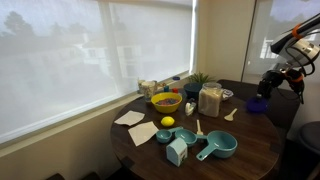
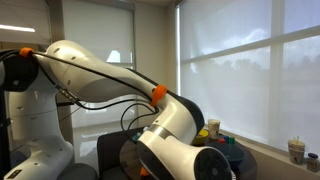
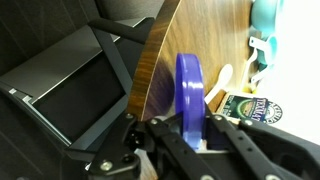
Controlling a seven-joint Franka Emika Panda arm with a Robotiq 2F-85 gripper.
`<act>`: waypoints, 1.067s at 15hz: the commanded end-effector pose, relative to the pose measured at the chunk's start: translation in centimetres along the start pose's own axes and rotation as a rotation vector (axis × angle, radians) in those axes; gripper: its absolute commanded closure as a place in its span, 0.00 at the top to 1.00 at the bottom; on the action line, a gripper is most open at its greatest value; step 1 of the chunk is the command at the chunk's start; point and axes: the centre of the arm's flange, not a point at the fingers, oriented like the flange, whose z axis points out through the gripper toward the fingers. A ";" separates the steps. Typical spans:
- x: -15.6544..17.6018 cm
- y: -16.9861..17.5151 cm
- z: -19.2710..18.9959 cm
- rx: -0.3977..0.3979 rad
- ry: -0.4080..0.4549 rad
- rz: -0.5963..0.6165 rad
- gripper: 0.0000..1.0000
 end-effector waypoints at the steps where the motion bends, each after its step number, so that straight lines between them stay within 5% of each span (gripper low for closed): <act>1: 0.2 -2.2 0.5 -0.095 -0.031 -0.038 0.01; 16: -0.7 -17.1 10.2 -0.777 -0.206 -0.471 0.01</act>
